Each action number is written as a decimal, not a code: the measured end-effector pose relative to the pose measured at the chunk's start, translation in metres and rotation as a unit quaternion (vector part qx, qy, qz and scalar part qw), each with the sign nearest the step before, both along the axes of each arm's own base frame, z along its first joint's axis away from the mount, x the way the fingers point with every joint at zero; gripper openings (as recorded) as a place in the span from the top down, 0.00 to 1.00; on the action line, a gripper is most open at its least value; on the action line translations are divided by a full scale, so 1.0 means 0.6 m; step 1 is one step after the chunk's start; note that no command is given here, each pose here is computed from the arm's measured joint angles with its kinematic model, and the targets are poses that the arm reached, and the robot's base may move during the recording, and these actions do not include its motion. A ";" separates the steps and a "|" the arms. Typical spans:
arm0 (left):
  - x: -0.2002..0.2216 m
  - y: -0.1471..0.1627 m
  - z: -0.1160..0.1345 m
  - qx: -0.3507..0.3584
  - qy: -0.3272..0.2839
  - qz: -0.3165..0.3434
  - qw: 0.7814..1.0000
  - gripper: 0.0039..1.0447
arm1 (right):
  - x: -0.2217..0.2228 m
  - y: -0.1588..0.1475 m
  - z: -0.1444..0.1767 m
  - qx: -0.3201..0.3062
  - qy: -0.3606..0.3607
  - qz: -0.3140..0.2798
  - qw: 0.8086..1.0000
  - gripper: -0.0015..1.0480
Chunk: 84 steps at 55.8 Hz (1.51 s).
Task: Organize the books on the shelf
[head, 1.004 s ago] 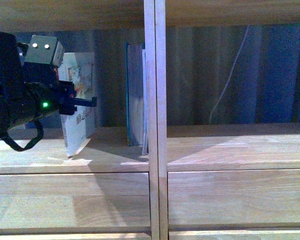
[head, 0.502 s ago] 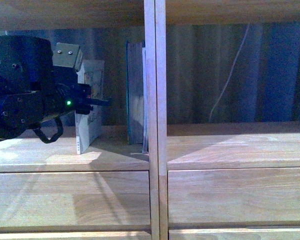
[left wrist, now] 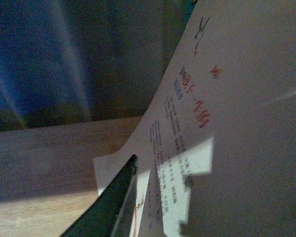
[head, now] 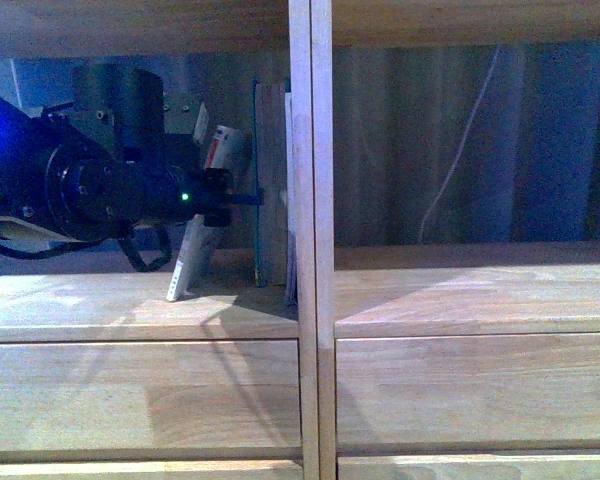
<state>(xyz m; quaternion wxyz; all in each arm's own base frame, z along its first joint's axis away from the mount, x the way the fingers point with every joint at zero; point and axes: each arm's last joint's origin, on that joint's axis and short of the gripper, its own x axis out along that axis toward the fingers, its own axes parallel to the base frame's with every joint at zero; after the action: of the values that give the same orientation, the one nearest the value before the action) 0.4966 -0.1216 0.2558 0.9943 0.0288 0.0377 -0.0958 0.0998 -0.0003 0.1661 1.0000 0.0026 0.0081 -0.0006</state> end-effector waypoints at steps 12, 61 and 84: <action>0.000 -0.009 -0.004 -0.014 0.006 -0.005 1.000 0.27 | -0.004 0.000 0.003 0.000 -0.012 -0.001 1.000 0.97; -0.342 0.103 0.077 -0.084 -0.024 -0.058 0.995 0.07 | -0.004 0.000 0.003 0.000 -0.013 -0.001 1.000 0.97; -0.601 0.177 0.021 -0.058 -0.086 -0.091 0.990 0.07 | -0.004 0.000 0.003 -0.001 -0.013 -0.001 1.000 0.47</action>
<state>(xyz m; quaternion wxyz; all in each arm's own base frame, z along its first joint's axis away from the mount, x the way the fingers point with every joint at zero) 0.1361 -0.0156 0.2683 0.9809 -0.0179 -0.0563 -0.1856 0.0972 -0.0003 0.1678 1.0000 0.0014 -0.0047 -0.0015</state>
